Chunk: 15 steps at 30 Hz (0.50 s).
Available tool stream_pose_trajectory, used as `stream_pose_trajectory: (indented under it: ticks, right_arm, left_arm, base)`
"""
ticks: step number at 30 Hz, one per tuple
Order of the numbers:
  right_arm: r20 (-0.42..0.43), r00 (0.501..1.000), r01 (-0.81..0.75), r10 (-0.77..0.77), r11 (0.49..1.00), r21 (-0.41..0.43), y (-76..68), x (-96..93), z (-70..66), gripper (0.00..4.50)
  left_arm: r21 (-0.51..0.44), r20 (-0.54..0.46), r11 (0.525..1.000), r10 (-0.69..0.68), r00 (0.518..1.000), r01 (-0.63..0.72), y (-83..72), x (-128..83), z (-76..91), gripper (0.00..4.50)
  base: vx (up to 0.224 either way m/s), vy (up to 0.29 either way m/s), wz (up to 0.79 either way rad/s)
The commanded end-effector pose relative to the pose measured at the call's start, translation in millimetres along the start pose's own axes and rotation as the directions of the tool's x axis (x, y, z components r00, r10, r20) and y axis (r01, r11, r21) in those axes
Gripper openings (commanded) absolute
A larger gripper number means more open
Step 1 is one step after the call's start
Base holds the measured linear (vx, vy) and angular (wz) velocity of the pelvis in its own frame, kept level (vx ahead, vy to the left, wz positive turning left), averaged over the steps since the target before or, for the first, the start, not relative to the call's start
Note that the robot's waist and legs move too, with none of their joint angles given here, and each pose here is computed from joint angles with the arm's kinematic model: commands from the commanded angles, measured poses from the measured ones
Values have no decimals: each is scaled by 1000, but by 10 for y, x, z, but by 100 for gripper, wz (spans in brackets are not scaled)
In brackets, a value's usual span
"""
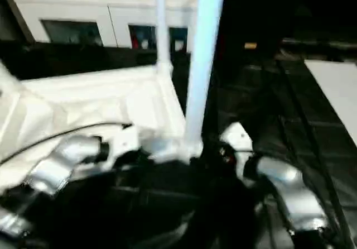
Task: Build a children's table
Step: Rotate leg to tighten
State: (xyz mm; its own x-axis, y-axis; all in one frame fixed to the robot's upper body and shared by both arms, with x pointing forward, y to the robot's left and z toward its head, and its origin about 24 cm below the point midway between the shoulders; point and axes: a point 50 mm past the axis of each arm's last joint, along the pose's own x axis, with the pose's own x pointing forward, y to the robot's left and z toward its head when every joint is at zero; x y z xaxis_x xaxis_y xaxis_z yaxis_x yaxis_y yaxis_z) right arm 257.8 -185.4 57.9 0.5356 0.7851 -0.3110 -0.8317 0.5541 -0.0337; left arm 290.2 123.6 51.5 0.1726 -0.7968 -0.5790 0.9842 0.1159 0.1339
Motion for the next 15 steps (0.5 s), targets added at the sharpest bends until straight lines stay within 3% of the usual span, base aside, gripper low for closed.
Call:
stream_pose_trajectory:
  ticks: [1, 7, 15]
  right_arm:
    - [16, 998, -56, 56, 998, -5, -4, -28, 74, 423]
    - [13, 991, -133, 133, 991, -7, 10, 47, 79, 423]
    - [-65, 978, -199, 198, 980, -20, 40, 29, -10, 360]
  left_arm:
    - [36, 25, 994, -101, 995, 100, -109, 60, 84, 0]
    - [40, 29, 993, -111, 993, 110, -93, 27, 100, 0]
    - [33, 24, 994, -105, 994, 105, -78, -2, 96, 0]
  base:
    - [0, 0, 0]
    - [0, 0, 0]
    - [0, 0, 0]
